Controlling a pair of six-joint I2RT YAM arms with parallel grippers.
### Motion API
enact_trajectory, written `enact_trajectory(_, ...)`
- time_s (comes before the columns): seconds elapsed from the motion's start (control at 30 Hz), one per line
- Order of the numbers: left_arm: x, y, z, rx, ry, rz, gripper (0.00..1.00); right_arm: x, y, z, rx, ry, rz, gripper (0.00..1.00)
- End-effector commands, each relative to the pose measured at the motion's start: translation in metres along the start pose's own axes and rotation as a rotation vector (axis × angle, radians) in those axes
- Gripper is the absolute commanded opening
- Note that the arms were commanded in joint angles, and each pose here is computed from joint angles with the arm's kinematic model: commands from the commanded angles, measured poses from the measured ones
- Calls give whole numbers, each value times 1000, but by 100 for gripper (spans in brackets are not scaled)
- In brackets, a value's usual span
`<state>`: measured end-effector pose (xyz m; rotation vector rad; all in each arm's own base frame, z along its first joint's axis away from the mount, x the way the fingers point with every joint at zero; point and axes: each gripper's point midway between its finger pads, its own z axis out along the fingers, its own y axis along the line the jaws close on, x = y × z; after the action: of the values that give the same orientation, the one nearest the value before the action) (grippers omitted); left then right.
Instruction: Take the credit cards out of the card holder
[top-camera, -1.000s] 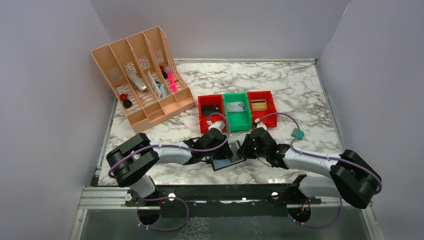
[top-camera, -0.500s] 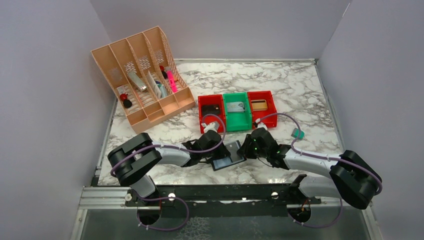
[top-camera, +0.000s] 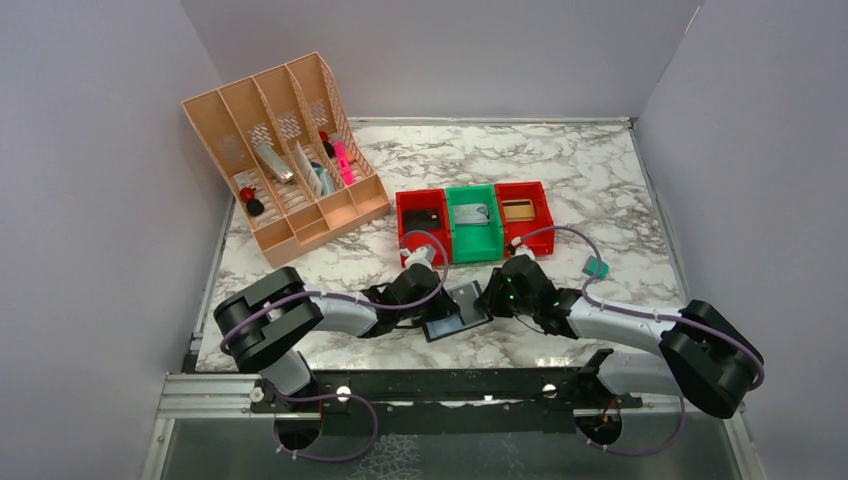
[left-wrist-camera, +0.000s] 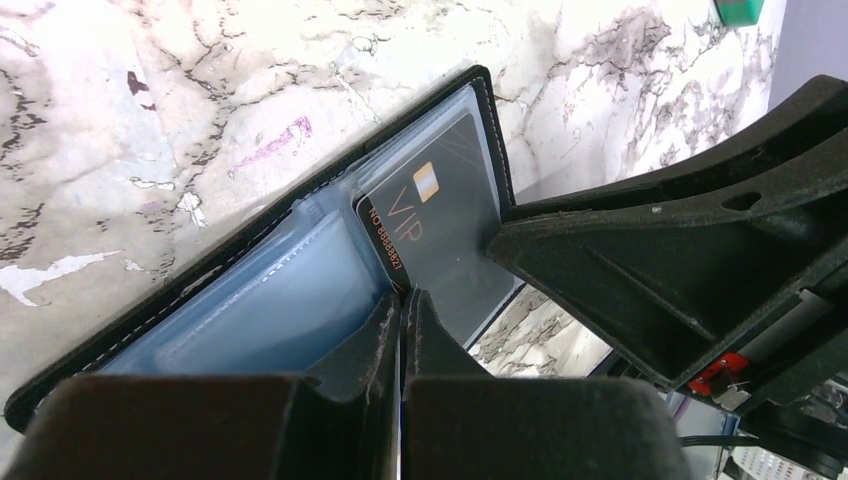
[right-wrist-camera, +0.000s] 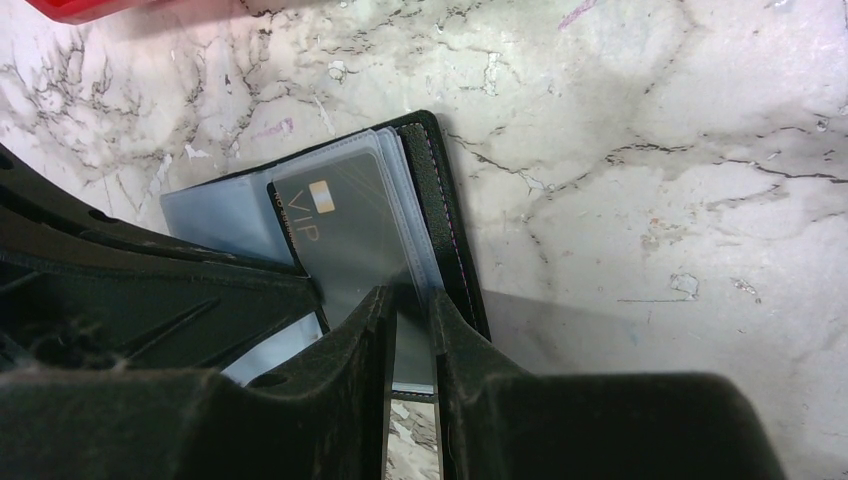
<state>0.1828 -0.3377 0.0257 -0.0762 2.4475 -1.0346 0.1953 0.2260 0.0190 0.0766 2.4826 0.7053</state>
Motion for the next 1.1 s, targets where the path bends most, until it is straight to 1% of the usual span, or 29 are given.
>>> enact_trajectory(0.0, 15, 11, -6, -7, 37, 84, 0, 55, -43, -7, 131, 182, 18, 25)
enact_trajectory(0.17, 15, 3, -11, 29, 47, 121, 0, 54, -39, -7, 122, 183, 26, 25)
enact_trajectory(0.33, 11, 4, -16, 19, 30, 123, 0, 53, -34, -8, 105, 186, 26, 25)
enact_trajectory(0.43, 9, 7, -18, -7, 32, 152, 0, 54, -33, -8, 95, 191, 30, 25)
enact_trajectory(0.63, 6, 13, -17, -89, 76, 251, 0, 57, -20, -8, 33, 217, 34, 25)
enact_trajectory(0.9, 0, 19, -20, -152, 90, 314, 0, 55, -24, -12, 43, 178, 91, 24)
enact_trajectory(1.07, 0, 20, -21, -161, 105, 335, 0, 37, -13, -18, 27, 131, 56, 24)
